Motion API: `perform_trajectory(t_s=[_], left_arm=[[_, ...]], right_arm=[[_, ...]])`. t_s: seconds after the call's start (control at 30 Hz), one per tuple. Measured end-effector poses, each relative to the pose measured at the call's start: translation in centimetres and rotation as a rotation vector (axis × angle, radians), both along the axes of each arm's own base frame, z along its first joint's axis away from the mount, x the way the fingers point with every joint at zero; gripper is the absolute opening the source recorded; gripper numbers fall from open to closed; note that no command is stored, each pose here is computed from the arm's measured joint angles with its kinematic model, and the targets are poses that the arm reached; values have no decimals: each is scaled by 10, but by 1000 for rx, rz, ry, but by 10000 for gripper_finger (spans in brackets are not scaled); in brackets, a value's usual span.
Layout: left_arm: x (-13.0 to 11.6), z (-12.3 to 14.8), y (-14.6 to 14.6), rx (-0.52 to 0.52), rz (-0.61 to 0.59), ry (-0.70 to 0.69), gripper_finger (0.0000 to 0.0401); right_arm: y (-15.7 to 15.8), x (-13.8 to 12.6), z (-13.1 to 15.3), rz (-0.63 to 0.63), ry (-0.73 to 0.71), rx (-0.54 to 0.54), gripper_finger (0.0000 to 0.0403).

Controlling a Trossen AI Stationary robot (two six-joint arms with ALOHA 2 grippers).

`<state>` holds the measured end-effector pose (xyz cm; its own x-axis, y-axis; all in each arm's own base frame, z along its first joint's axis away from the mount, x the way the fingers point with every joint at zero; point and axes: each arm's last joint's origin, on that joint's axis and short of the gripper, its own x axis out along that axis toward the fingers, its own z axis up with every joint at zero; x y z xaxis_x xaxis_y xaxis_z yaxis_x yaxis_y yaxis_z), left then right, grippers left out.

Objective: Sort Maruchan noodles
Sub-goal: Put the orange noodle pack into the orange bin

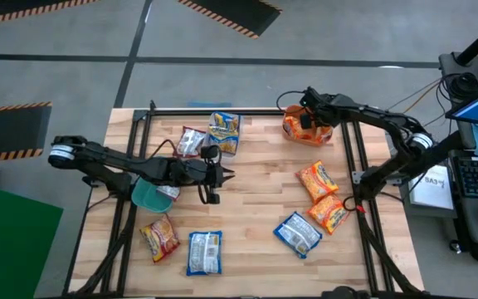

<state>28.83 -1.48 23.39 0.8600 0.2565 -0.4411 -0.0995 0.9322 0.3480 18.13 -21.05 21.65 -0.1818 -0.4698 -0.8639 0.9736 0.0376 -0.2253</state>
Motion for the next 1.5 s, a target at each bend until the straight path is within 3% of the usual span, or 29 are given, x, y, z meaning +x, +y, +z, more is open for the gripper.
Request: perform_trajectory(t_s=[0.23,0.53,0.83,1.27,1.5], left_arm=[[0,0,0,0,0,0,37],[0,0,0,0,0,0,37],[0,0,0,-1,0,0,37],[0,0,0,-7,3,0,37],[0,0,0,-7,3,0,37]], right_arm=[[-8,7,-26,1,68,66,61],[-10,9,-36,5,96,96,141],[-2,2,-20,12,97,96,197],[9,-12,9,15,64,47,203],[25,-20,36,44,9,-30,203]])
